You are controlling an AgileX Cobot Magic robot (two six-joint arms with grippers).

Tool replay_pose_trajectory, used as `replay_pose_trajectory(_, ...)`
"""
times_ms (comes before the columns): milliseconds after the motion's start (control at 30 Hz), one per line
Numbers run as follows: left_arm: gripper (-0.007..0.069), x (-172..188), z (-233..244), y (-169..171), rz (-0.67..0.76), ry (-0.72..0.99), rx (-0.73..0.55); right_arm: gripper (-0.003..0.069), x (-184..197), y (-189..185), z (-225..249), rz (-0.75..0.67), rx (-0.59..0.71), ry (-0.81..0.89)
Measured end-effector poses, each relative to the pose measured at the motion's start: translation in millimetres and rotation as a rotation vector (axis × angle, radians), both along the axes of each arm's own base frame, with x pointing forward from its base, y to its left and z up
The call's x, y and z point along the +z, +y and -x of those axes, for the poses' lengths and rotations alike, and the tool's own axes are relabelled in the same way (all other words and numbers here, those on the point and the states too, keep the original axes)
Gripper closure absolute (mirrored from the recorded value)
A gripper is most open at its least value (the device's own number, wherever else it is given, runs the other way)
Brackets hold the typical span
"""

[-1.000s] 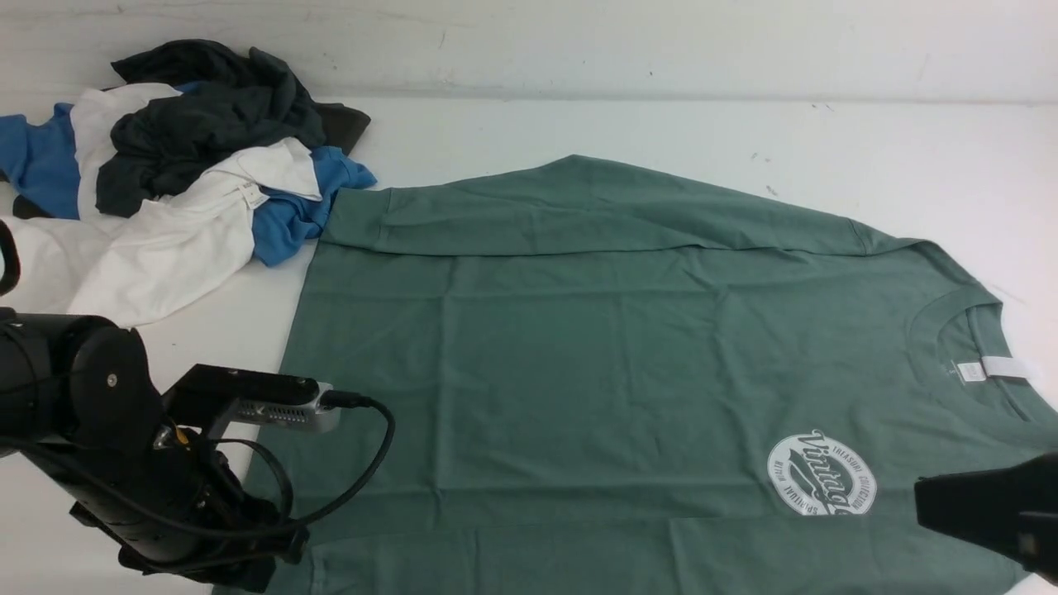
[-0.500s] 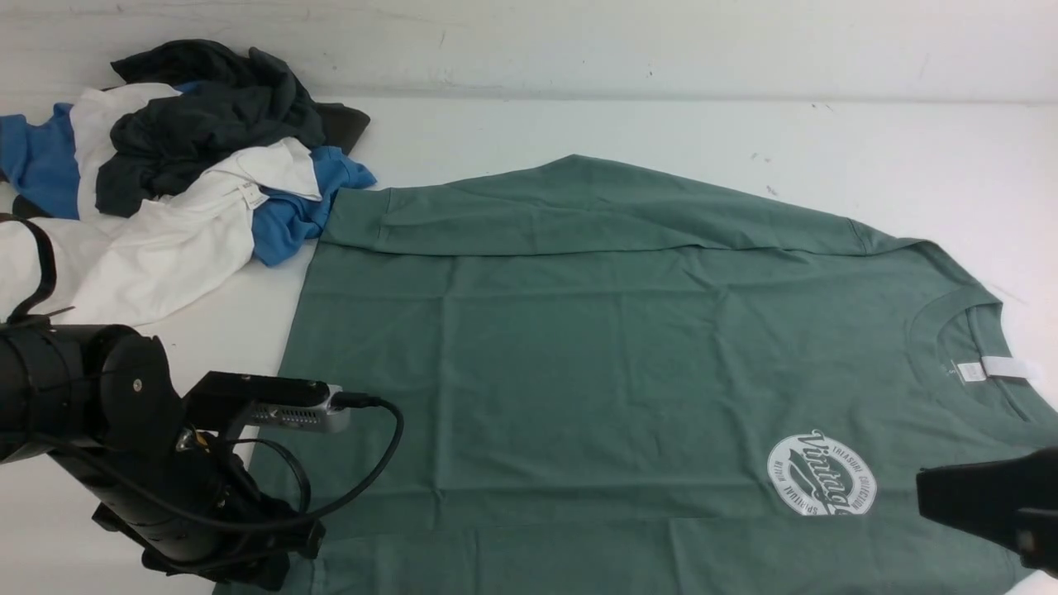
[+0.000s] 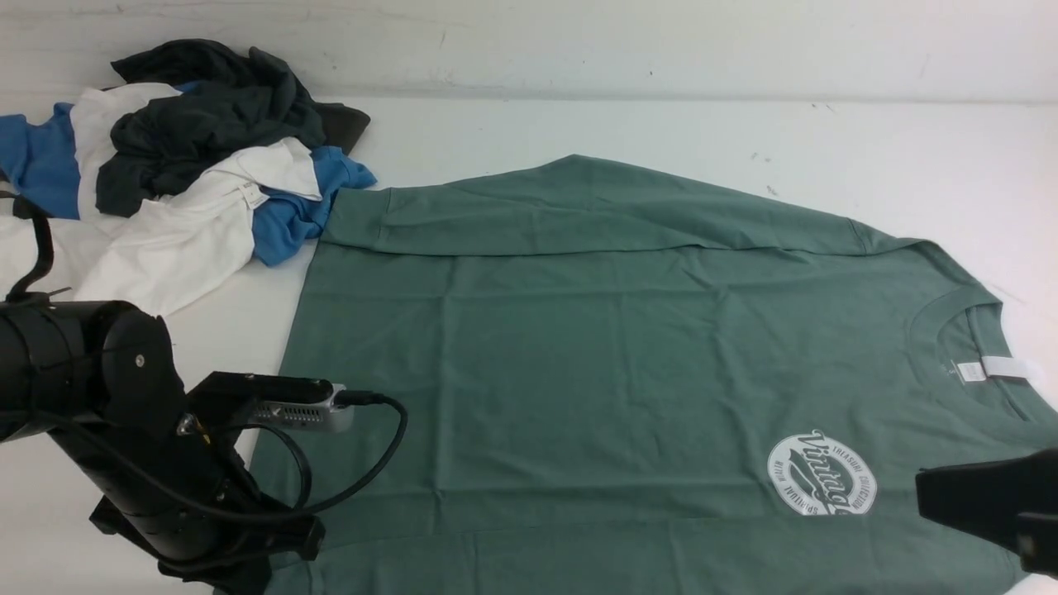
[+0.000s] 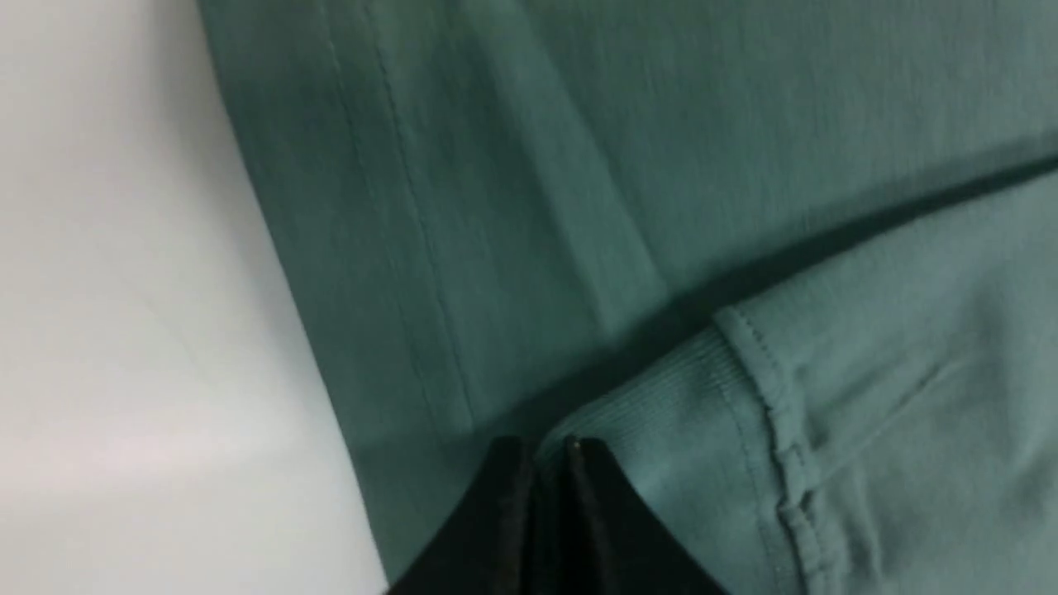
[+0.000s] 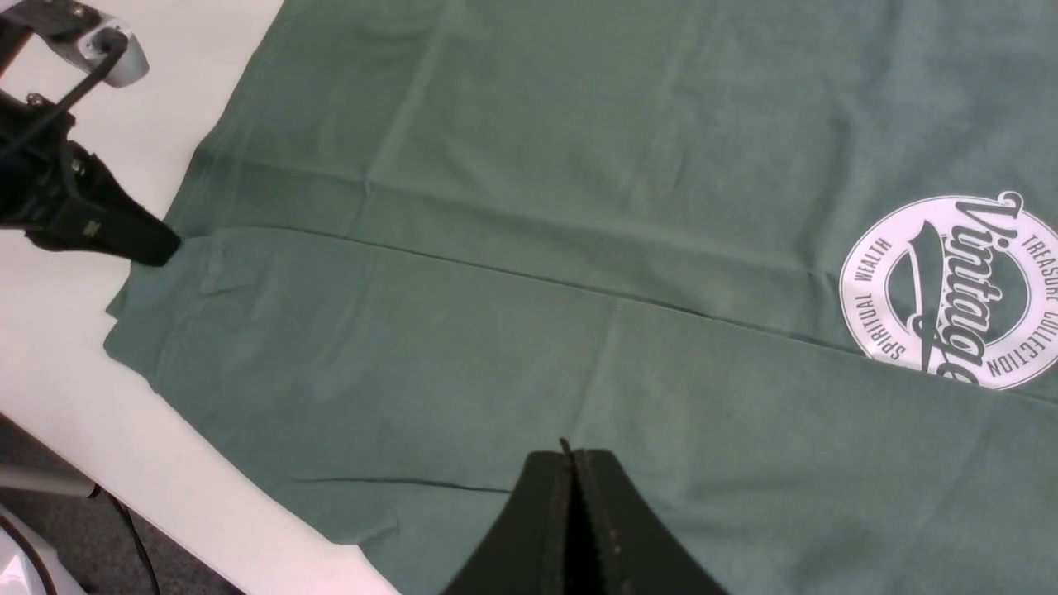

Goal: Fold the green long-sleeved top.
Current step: Use the left arm to clamp the cuff closest to it, then use the left arm to drag and place the cuff at the centered position on the left edge of the fabric

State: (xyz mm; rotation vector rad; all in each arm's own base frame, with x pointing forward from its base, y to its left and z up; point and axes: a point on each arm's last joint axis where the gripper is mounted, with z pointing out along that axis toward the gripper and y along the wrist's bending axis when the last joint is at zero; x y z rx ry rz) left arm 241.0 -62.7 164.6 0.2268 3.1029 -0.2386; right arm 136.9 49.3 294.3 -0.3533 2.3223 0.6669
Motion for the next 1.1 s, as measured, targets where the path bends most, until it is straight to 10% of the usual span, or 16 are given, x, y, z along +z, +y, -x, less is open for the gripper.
replay_pose_trajectory(633,0.0609,184,-57,-15,0.067,-0.561,-0.046,0.0666,2,-2,-4,0.004,-0.032,-0.034)
replay_pose_trajectory(1100,0.0609,95,-136,-20,-0.102,-0.435,-0.053,0.0666,2,-2,-4,0.005,-0.039,-0.041)
